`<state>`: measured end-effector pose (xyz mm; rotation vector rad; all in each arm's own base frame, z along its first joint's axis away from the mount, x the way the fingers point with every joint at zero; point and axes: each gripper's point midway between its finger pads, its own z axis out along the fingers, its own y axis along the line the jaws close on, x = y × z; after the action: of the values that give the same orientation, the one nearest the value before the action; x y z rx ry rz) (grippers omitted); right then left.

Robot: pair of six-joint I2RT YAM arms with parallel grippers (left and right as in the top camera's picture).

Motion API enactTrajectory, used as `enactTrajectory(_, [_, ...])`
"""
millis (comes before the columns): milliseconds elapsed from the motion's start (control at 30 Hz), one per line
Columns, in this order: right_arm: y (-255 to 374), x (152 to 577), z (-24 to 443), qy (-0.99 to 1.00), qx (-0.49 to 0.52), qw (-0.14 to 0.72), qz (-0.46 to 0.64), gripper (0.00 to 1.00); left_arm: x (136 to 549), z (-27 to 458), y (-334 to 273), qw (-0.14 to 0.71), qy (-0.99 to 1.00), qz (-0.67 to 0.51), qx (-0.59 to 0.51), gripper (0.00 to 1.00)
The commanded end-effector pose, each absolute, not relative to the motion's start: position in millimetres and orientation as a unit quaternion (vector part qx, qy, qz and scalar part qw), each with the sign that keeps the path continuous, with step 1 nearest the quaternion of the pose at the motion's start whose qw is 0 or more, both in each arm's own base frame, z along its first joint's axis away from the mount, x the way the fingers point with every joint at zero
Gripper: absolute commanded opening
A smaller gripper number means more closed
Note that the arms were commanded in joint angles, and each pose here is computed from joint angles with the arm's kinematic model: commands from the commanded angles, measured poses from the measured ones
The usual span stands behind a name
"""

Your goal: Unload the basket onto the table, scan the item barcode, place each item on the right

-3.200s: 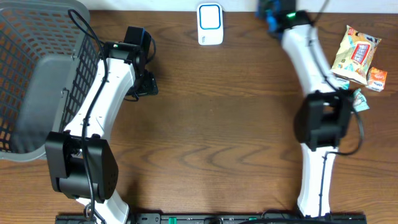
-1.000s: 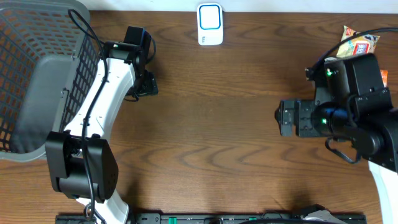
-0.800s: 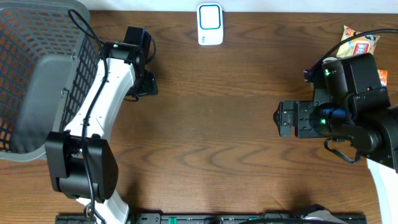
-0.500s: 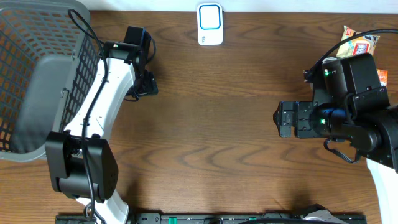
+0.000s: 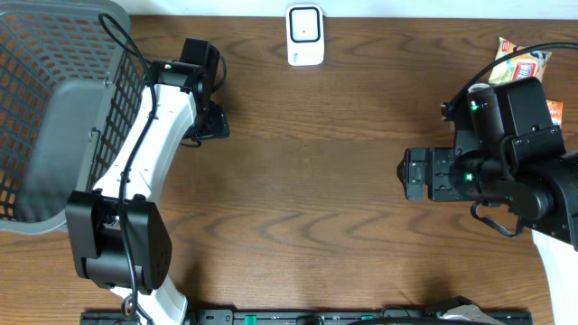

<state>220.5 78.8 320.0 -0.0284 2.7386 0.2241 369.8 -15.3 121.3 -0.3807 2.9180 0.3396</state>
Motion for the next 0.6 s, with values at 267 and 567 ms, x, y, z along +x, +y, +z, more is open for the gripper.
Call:
enactTrajectory(267, [73, 210, 326, 0.971, -0.015, 0.227, 0.077, 0.99, 368, 124, -11, 0.092, 0.979, 0.12, -0.135, 0.98])
enactTrajectory(567, [57, 197, 291, 0.953, 0.009, 0.289, 0.089, 0.99, 368, 124, -11, 0.092, 0.979, 0.12, -0.135, 0.98])
